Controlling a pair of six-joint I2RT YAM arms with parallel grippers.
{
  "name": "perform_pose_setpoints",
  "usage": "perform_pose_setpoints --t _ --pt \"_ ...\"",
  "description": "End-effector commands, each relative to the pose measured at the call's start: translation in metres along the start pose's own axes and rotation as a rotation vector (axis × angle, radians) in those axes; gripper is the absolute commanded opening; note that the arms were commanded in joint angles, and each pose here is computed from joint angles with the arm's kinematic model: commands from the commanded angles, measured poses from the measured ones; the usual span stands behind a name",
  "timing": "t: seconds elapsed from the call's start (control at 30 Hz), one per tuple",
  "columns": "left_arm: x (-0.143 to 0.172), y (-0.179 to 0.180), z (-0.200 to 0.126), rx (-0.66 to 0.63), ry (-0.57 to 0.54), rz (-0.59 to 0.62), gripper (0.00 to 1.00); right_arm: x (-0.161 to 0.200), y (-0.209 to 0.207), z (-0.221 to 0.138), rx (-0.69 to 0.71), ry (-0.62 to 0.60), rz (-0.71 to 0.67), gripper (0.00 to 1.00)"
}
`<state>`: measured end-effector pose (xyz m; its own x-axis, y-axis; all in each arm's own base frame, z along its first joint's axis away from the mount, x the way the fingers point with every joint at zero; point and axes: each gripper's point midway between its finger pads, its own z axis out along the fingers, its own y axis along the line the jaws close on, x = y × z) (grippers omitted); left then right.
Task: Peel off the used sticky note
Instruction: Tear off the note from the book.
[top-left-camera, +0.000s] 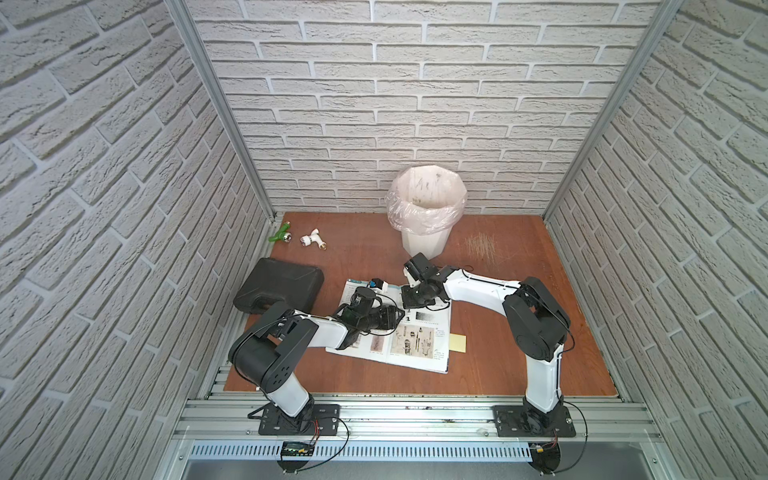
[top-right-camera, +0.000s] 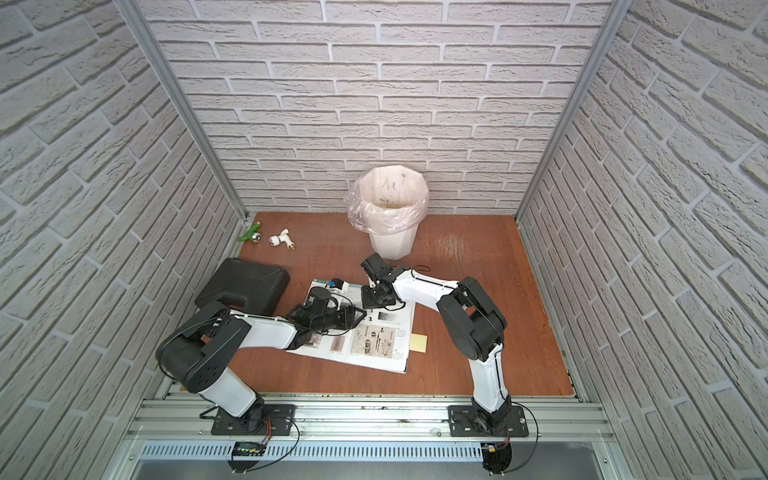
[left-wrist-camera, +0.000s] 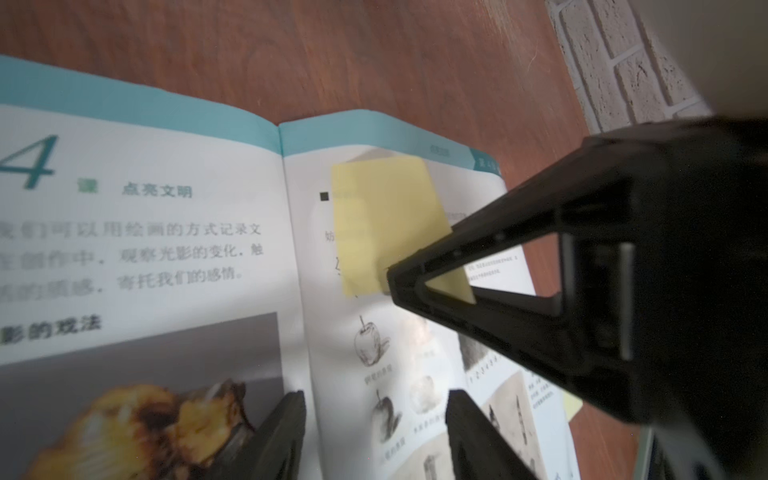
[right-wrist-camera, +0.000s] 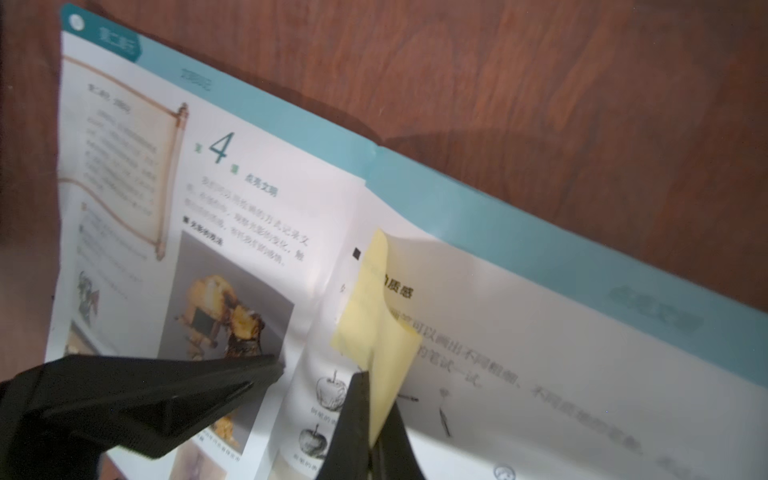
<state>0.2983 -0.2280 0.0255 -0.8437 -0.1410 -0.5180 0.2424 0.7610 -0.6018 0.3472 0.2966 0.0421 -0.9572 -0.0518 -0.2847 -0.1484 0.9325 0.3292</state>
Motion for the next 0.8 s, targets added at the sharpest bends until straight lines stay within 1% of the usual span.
perform_pose_setpoints --t 0.0,0.43,0.77 --pt "0.090 0.060 -0.011 -0.219 0.279 -0.126 0.46 -0.006 0.023 -0.026 -0.087 -0.055 0.008 0.03" --pt "0.091 0.061 -0.012 -0.222 0.281 -0.127 0.46 -0.015 0.017 -0.057 -0.110 -0.129 0.031 0.03" --pt "0.095 0.066 -0.010 -0.231 0.288 -0.131 0.46 -0.023 0.008 -0.071 -0.115 -0.156 0.044 0.03"
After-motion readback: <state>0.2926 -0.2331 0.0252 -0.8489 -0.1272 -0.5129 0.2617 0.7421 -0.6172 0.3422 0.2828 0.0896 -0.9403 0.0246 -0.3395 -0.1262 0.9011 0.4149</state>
